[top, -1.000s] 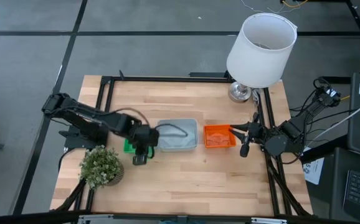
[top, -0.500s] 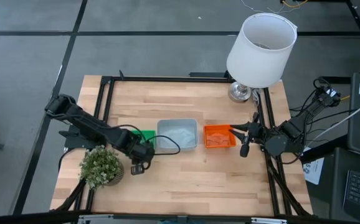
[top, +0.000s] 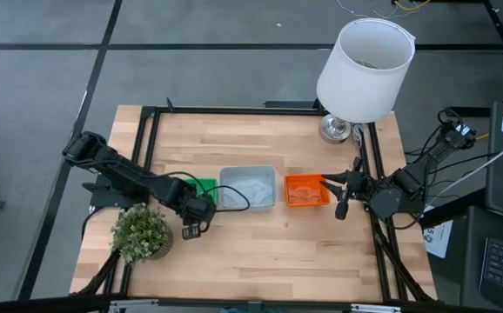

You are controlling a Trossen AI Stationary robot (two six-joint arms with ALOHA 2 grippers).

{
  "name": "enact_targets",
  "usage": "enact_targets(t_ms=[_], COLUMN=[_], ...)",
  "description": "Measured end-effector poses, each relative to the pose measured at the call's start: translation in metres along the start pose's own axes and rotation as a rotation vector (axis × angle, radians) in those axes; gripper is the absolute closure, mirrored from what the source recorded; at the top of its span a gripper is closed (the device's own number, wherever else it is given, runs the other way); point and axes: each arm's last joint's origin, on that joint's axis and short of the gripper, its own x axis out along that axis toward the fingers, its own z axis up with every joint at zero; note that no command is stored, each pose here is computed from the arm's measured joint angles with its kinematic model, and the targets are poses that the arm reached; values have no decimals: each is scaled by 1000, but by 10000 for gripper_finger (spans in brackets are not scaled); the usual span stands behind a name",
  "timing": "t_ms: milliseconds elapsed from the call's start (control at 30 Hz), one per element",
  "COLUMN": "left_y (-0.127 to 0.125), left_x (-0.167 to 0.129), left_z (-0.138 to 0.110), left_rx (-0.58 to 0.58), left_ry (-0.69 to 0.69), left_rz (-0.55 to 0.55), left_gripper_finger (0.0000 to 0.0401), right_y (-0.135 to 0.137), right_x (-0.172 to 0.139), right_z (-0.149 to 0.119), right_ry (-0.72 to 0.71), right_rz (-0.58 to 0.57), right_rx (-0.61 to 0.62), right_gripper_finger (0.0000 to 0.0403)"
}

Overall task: Stack baskets by color
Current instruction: Stack the bottom right green bin on top of the top green bin, then adjust the gray bins

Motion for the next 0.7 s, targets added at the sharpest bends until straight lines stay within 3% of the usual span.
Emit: enact_targets(t_ms=[333, 700], left_y=[-10, 17], left_x=[-11, -51], left_z=[10, 44], left_rx=[59, 81], left_ry=[-100, -132], left_rz=[-104, 30], left_gripper_finger=[336, 336], right_y=[0, 0], right_x=[0, 0], right_z=[0, 0], right_ry=[0, -1], right_rz=[0, -1], right_rx=[1, 0], right_gripper_finger=[315, 315])
